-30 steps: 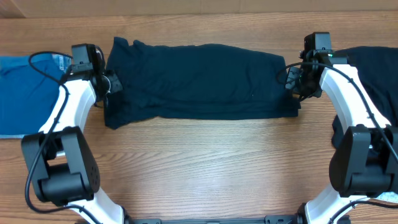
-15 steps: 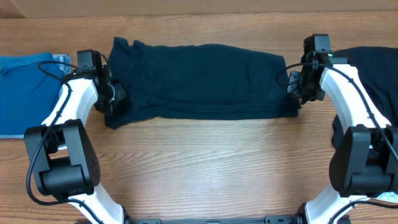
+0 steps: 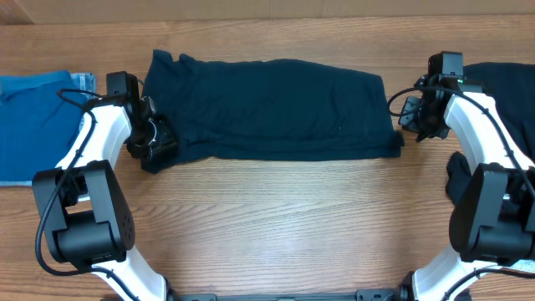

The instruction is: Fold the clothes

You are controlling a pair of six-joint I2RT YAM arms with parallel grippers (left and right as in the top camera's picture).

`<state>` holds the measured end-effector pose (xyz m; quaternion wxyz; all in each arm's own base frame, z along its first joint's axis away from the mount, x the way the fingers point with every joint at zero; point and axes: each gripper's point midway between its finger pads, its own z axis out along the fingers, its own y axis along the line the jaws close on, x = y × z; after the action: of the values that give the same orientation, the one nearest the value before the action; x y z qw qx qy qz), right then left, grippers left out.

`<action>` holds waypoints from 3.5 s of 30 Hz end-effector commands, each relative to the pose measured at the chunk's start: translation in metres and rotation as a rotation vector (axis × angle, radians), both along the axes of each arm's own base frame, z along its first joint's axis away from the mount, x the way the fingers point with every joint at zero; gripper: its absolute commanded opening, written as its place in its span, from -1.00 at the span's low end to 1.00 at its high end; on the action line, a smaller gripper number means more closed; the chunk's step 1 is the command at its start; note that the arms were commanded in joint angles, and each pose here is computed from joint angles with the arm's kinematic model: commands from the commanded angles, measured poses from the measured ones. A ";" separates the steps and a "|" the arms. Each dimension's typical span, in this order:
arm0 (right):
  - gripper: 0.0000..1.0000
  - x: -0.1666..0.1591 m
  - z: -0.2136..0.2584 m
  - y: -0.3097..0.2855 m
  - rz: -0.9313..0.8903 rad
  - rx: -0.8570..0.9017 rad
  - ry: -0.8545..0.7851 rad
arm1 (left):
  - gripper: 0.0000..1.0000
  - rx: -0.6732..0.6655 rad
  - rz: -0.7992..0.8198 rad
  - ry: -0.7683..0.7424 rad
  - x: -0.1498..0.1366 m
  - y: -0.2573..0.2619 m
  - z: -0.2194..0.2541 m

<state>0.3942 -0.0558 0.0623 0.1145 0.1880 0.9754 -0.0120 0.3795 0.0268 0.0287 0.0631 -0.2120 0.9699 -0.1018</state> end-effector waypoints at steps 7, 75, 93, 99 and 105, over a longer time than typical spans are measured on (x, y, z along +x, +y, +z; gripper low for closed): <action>-0.49 -0.020 -0.031 0.010 0.008 0.050 0.055 | 0.01 -0.008 -0.024 -0.021 0.007 -0.002 0.004; -0.92 0.004 -0.009 0.073 0.286 0.317 0.010 | -0.06 -0.006 -0.030 -0.022 0.007 -0.002 0.004; -0.92 -0.010 -0.078 0.071 0.251 0.325 0.128 | 0.02 -0.227 -0.145 -0.146 0.032 -0.045 0.084; -0.92 -0.009 -0.078 0.071 0.251 0.325 0.125 | -0.85 -0.127 -0.510 -0.203 0.029 -0.109 0.081; -0.92 -0.010 -0.078 0.071 0.250 0.326 0.128 | -0.92 0.160 -1.008 -0.319 0.025 -0.193 0.077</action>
<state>0.3889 0.0166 0.0004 0.0379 0.0775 0.9844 0.1531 0.4014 -0.1409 0.0908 0.1224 0.1697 0.9657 -0.1536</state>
